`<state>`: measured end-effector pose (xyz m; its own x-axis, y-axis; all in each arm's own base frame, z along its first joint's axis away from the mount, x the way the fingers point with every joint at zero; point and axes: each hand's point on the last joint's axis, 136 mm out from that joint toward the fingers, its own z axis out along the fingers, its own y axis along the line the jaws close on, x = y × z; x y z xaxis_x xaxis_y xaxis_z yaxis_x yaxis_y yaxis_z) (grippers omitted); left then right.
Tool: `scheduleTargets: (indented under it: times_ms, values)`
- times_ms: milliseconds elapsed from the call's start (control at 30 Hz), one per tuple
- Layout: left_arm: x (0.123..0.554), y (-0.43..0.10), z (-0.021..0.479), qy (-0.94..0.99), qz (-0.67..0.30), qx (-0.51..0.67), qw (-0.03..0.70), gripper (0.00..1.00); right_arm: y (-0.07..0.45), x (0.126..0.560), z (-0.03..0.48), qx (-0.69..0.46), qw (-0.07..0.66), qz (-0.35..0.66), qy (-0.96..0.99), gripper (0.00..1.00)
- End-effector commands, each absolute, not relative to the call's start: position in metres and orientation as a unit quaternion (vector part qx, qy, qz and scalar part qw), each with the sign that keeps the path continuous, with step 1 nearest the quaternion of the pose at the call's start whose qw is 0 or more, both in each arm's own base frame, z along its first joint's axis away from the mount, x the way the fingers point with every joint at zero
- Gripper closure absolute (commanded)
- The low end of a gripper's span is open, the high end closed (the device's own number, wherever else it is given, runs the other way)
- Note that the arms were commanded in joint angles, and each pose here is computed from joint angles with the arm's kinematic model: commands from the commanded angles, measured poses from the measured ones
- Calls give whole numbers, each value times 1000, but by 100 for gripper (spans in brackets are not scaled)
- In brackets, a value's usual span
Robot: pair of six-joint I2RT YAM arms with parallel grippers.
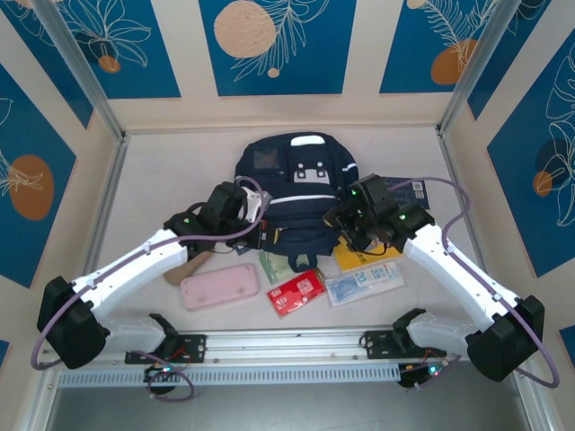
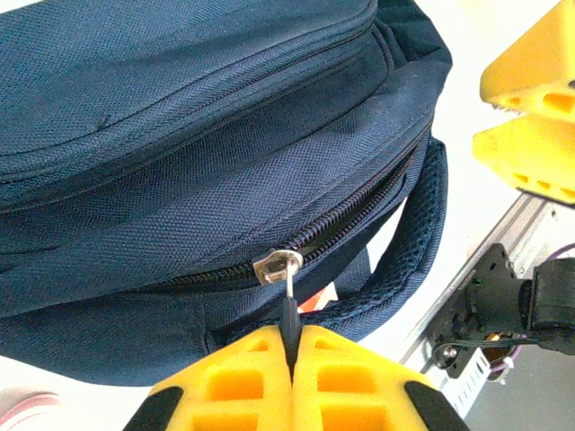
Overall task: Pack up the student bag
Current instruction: Unzip the student bag at the top-center of the table.
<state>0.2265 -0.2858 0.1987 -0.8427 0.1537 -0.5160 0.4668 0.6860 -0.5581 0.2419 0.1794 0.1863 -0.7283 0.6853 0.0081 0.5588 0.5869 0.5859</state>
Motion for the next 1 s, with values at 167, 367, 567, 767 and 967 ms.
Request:
scheduleTargets:
  times_ms: [167,367,567,767,967]
  values:
    - [214,-321,236,849,-416,215,244,100,225,246,193,346,61,361,864,45]
    - [203,-329,230,849,-407,239,237,100,241,247,197,327,64,346,877,48]
    - [199,-335,239,840,-416,248,244,100,245,243,168,342,36,315,885,51]
    - [195,-339,244,834,-422,258,246,100,240,252,161,352,57,304,883,63]
    - [196,-333,241,842,-405,254,249,100,229,265,164,363,82,300,878,100]
